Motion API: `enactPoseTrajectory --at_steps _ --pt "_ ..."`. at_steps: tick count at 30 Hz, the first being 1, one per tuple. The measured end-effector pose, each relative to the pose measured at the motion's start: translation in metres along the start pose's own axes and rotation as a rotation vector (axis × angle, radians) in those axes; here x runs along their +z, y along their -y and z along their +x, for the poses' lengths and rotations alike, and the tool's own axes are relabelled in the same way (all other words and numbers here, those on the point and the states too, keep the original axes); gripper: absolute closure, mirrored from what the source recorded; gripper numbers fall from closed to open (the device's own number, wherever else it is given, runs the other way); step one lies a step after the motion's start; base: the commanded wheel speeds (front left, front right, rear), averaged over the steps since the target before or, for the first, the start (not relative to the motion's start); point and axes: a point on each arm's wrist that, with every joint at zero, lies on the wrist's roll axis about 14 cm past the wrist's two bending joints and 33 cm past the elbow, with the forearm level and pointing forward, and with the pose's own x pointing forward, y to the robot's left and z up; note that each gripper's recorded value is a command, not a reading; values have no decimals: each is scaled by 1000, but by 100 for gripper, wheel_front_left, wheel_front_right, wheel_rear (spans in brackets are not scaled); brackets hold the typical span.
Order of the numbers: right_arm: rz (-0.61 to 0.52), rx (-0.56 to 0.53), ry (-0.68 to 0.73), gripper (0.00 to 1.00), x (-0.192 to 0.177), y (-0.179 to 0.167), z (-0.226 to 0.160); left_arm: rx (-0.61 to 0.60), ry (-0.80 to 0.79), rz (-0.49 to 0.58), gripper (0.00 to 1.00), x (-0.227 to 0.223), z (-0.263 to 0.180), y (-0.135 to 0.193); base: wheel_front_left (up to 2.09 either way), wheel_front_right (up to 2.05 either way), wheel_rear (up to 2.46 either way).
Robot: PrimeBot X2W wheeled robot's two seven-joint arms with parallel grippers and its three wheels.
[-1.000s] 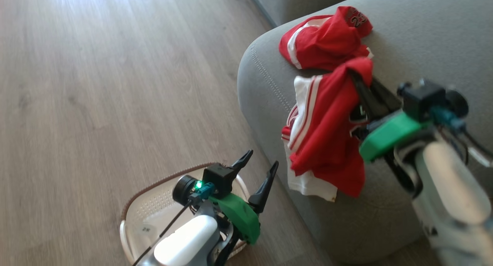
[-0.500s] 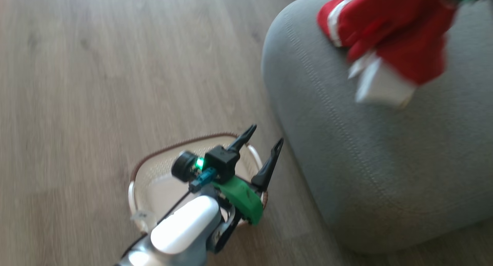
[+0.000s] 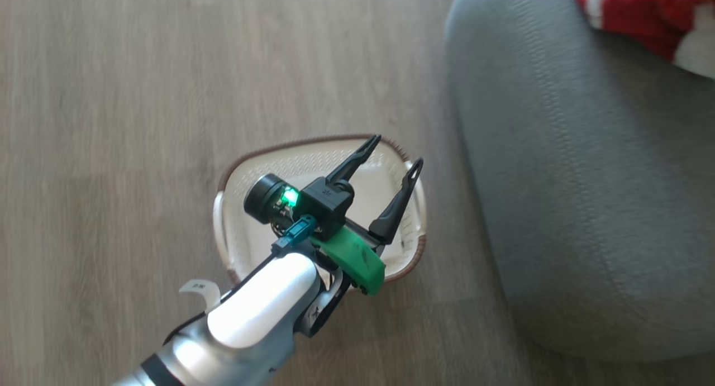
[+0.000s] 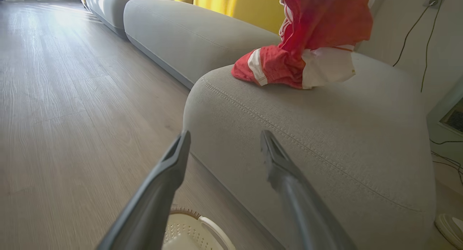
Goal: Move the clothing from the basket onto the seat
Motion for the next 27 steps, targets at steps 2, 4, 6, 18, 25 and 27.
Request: enactPoseTrajectory --at_steps 2,4,6,18,25,27 --pt "21 -10 -62 100 -31 -7 1 21 -17 -9 0 -8 -2 -9 0 0 0" --pt "43 -20 -116 100 -59 -15 0 36 -38 -15 0 -17 -4 -16 0 0 0" --pt "53 -11 -172 100 -88 -28 -4 49 -55 -24 0 -26 -5 -23 0 0 0" --pt "93 106 -466 100 -202 -106 -64 68 -90 -41 0 -44 -4 -38 0 0 0" --pt "104 104 -484 0 -206 -108 -78 57 -80 -33 0 -40 -1 -35 0 0 0" --pt "101 106 -468 0 -200 -108 -79 53 -76 -27 0 -38 0 -34 0 0 0"
